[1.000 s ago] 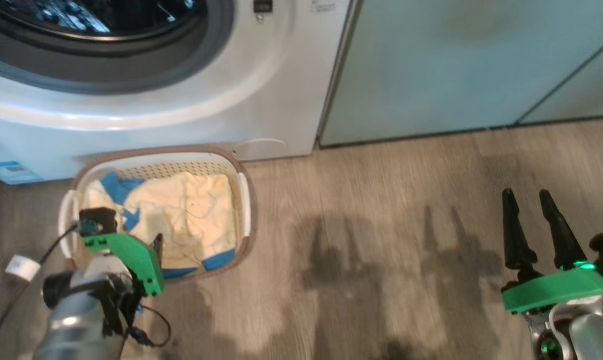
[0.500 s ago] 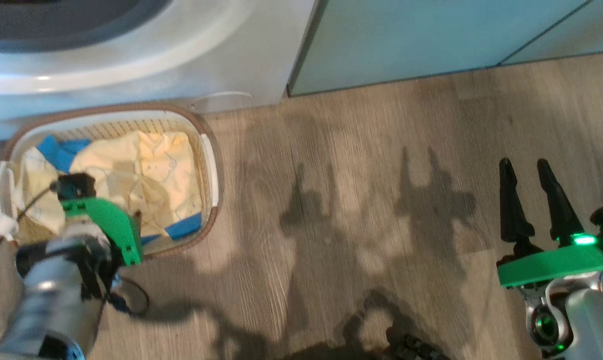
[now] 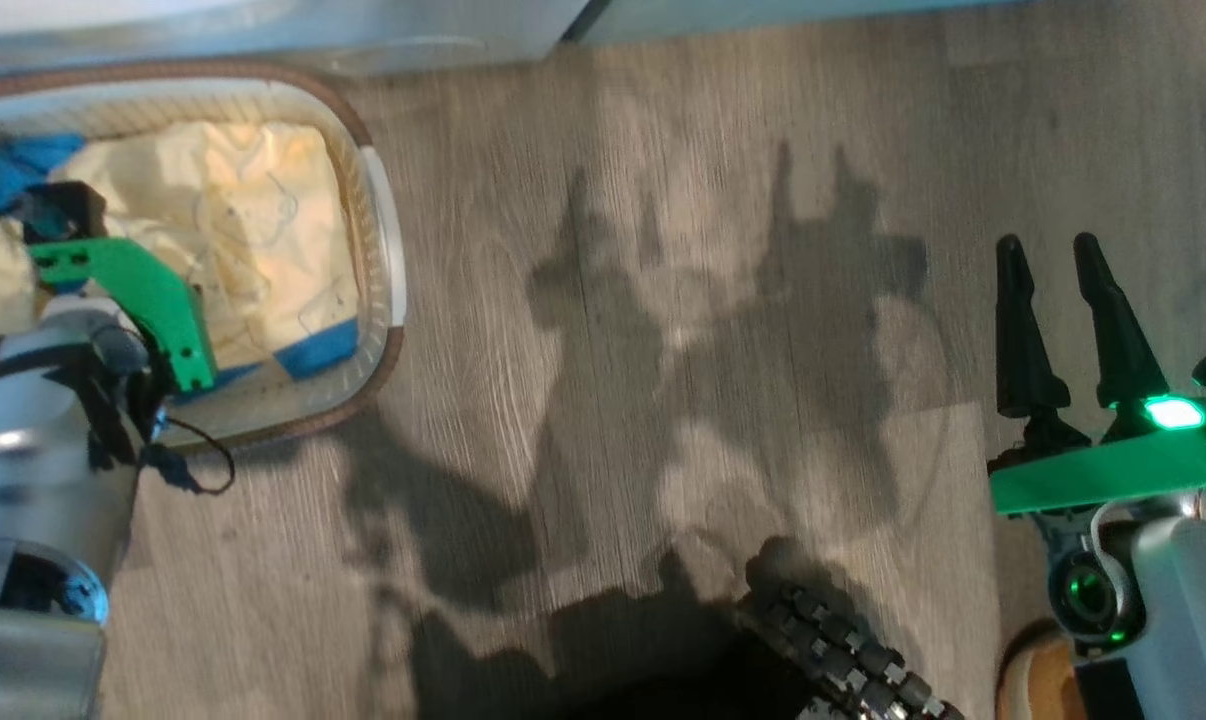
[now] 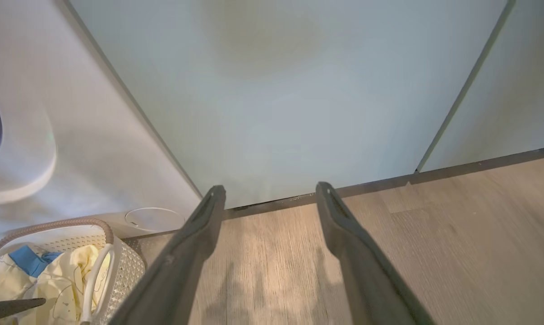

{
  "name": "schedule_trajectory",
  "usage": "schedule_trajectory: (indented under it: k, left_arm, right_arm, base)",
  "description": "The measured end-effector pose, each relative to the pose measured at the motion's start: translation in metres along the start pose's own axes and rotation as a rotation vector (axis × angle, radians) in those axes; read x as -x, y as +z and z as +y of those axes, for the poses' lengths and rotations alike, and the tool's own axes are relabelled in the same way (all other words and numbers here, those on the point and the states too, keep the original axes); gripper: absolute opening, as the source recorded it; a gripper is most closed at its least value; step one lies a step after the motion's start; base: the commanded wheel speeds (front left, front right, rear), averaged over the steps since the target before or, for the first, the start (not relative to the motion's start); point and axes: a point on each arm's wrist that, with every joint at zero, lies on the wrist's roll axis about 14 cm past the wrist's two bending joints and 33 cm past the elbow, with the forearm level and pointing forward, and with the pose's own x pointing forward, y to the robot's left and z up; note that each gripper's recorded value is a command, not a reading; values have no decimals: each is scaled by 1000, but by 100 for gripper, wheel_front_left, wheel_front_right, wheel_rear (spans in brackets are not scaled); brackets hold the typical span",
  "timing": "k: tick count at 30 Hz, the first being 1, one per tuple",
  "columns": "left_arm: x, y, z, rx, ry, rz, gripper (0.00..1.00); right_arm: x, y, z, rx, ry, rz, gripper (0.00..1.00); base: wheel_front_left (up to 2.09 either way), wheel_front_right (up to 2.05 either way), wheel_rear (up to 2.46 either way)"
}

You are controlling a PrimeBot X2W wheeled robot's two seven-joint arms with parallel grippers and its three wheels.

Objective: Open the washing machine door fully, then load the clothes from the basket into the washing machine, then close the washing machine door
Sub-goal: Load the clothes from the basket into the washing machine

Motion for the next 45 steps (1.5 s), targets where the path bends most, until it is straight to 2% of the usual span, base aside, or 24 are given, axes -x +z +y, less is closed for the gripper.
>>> schedule_trajectory:
  k: [10, 19, 24, 25, 27, 28, 40, 45]
  left_arm:
    - [-35, -8, 22, 10, 55, 41, 100]
    - [-45, -15, 35, 25, 91, 63, 100]
    - [-47, -20, 38, -3, 107, 87, 100]
    - [-47, -20, 38, -3, 107, 87, 82]
    - [-48, -22, 39, -4, 107, 99, 14]
    - [-49, -23, 39, -3, 107, 105, 0]
    - [-44, -4, 33, -15, 91, 27, 0]
    - [-28, 5, 15, -13, 38, -37, 0]
  right_arm:
    - [-22, -28, 3, 20, 14, 58, 100]
    - [-32, -41, 9, 18, 33, 79, 100]
    - [-34, -44, 7, 20, 28, 83, 100]
    - [-34, -44, 7, 20, 28, 83, 100]
    - [-34, -46, 7, 20, 28, 87, 100]
    - [-35, -47, 7, 21, 27, 88, 100]
    - [-33, -40, 9, 17, 33, 76, 100]
    - [-31, -28, 17, 4, 54, 47, 100]
  base:
    - [0, 0, 0]
    - [0, 0, 0]
    - [0, 0, 0]
    - [0, 0, 0]
    - [0, 0, 0]
    - [0, 0, 0]
    - [0, 0, 0]
    - [0, 0, 0]
